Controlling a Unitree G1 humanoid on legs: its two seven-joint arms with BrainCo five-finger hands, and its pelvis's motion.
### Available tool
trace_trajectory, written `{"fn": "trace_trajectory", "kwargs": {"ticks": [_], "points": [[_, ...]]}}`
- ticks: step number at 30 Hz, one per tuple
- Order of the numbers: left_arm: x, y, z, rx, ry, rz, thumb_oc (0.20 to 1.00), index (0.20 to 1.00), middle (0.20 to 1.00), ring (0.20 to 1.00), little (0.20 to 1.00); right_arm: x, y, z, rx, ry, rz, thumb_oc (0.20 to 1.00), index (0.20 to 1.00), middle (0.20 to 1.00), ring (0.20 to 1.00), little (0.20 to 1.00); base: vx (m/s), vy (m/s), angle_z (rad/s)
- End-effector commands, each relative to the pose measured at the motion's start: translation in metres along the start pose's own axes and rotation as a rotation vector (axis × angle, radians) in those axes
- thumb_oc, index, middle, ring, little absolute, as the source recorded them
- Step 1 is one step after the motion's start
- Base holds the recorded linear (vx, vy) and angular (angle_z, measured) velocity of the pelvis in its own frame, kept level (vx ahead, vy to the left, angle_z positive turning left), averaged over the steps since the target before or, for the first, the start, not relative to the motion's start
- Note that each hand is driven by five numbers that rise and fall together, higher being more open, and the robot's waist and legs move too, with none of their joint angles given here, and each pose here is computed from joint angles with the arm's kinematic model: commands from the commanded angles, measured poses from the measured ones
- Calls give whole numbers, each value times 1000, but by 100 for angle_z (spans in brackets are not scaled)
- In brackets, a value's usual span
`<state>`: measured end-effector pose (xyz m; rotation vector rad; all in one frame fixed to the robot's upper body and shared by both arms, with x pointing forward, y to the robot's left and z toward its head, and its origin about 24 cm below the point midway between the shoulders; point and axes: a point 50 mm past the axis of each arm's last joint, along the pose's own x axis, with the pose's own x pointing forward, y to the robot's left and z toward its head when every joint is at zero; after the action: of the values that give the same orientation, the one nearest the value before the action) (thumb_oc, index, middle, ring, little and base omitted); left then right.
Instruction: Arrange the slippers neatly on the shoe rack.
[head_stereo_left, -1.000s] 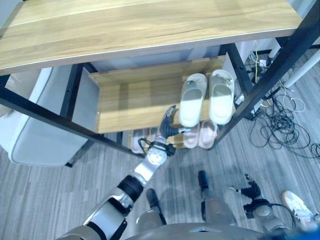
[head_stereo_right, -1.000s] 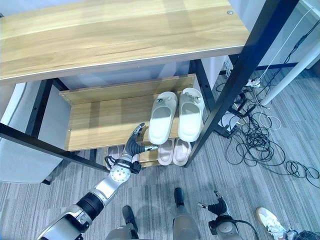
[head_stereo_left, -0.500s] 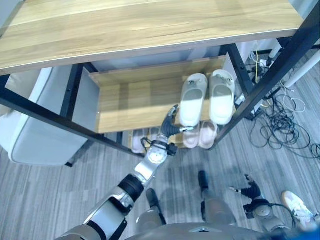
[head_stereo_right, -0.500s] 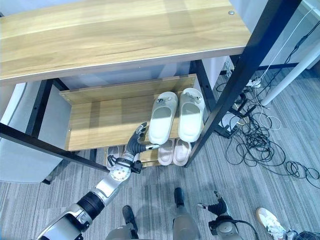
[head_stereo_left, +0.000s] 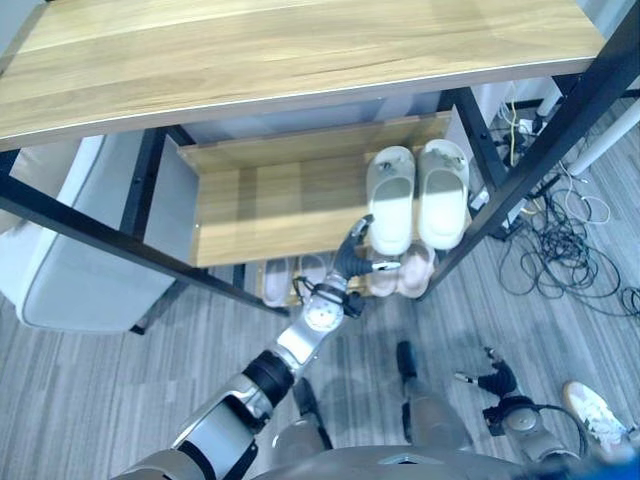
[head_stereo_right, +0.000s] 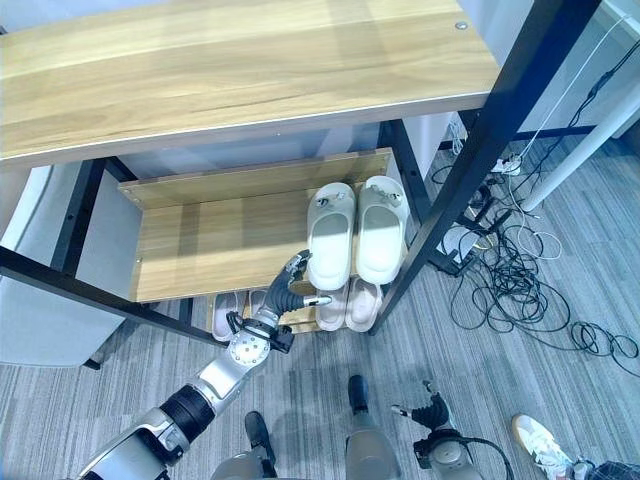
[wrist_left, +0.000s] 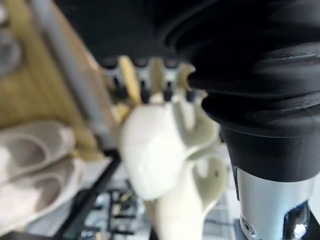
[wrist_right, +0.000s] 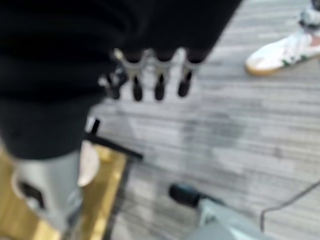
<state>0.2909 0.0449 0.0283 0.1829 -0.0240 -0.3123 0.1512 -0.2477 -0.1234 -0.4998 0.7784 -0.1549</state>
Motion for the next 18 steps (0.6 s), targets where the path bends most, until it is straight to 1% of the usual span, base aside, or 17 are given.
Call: {"fn": "trace_trajectory", "kwargs": {"ticks": [1, 8, 18], "points": [[7, -23, 17, 0, -68, -74, 1000, 1000, 1000, 1000, 1000, 5, 2, 16, 25, -49, -10, 1000, 1000, 1000, 1000, 1000, 0, 0, 0], [15, -24, 28, 60, -113, -73, 1000, 1000, 1000, 1000, 1000, 4, 5, 15, 25, -44, -7, 1000, 1000, 1000, 1000, 1000, 0, 0, 0], [16, -25, 26, 75, -106, -63, 1000, 1000, 1000, 1000, 1000, 4, 8, 14, 30, -38, -3, 1000, 1000, 1000, 1000, 1000, 0, 0, 0]]}}
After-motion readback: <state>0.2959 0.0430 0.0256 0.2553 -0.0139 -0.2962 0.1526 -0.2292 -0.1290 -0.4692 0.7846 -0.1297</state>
